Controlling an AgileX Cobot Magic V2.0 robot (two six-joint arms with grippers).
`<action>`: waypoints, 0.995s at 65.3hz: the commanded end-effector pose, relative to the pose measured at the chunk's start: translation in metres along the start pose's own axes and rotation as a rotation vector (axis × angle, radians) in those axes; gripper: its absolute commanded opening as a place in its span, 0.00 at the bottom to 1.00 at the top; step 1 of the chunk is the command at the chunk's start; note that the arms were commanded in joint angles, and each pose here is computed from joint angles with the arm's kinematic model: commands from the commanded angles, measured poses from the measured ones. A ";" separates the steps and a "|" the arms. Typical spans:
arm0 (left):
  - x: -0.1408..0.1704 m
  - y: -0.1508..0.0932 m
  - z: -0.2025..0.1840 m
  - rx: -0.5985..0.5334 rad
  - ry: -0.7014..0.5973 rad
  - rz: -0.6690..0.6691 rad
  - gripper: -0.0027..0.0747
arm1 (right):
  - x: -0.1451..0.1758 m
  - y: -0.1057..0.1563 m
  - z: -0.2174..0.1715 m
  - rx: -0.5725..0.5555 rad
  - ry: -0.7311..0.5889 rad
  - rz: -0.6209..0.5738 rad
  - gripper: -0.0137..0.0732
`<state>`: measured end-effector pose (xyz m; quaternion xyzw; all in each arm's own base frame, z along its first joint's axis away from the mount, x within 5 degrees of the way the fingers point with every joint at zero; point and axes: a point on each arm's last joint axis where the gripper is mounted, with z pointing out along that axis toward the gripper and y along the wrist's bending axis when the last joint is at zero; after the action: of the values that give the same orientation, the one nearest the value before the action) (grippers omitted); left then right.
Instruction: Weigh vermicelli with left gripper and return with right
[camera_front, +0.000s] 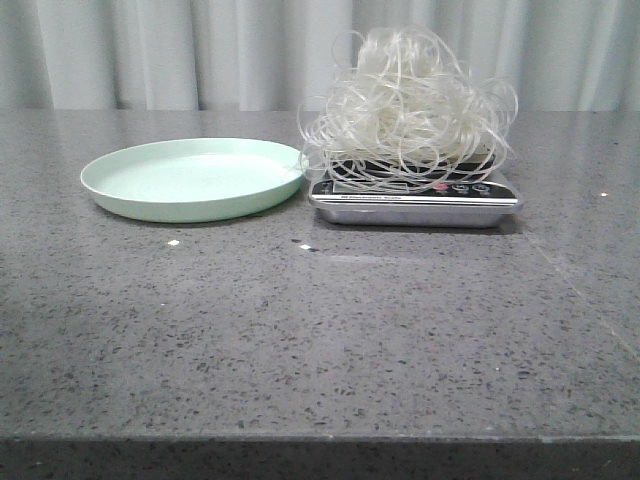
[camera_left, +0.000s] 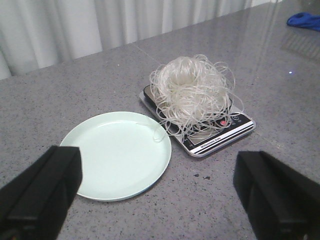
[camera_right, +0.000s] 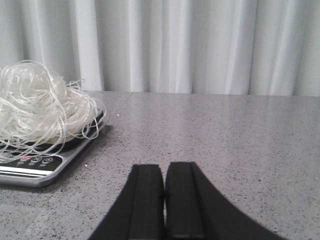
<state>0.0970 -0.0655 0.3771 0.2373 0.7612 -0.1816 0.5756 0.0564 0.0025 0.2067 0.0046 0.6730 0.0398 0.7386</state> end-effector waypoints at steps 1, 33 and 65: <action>0.009 -0.001 -0.021 -0.003 -0.163 -0.020 0.79 | -0.011 0.000 -0.002 0.003 -0.106 -0.013 0.37; 0.089 -0.004 -0.064 -0.004 -0.316 -0.013 0.18 | -0.011 0.000 -0.002 0.003 -0.106 -0.013 0.37; 0.094 -0.004 -0.063 0.001 -0.318 -0.024 0.21 | -0.013 0.000 -0.002 0.004 -0.122 -0.013 0.37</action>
<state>0.0244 -0.0211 0.2891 0.2140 0.6938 -0.2090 0.6551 0.0564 0.0025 0.2067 0.0046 0.6730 0.0398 0.7386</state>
